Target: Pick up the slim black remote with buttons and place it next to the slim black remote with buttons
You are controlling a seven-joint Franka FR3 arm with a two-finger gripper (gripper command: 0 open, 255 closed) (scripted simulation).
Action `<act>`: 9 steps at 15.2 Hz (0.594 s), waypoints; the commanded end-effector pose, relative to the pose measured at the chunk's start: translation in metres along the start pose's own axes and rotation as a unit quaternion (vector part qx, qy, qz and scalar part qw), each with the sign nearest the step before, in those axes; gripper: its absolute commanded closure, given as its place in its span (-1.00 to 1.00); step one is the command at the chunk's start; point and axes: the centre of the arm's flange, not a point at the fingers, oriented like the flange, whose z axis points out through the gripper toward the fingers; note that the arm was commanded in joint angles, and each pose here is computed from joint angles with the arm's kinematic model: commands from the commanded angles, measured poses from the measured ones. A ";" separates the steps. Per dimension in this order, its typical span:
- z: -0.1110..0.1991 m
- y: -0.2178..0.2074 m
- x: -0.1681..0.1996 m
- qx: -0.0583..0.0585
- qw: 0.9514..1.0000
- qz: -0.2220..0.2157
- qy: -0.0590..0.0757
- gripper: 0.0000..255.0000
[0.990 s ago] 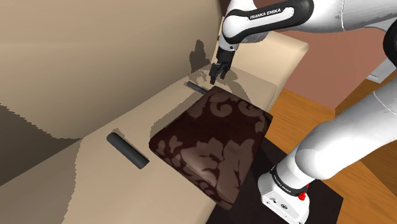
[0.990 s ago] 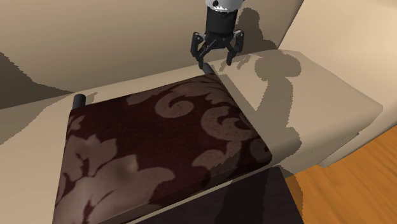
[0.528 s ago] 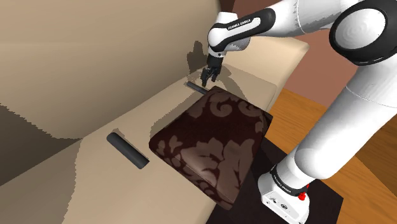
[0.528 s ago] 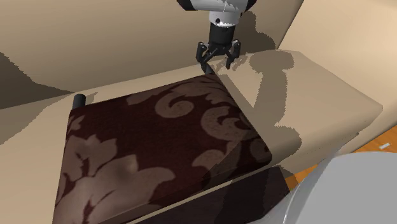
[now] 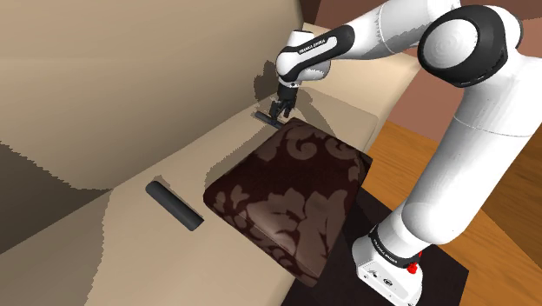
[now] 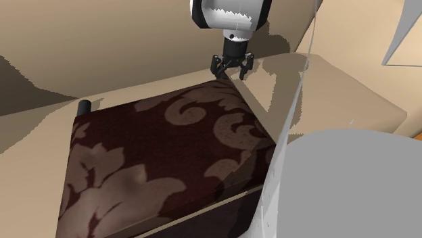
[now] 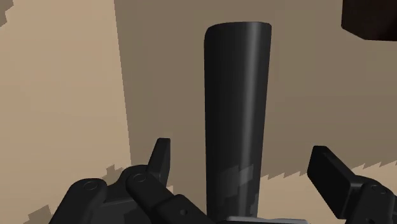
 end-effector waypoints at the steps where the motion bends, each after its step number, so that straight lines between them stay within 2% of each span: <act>1: 0.012 0.000 0.000 0.000 1.000 0.000 0.000 -1.00; 9: 0.015 0.000 0.000 0.000 1.000 0.000 0.000 -1.00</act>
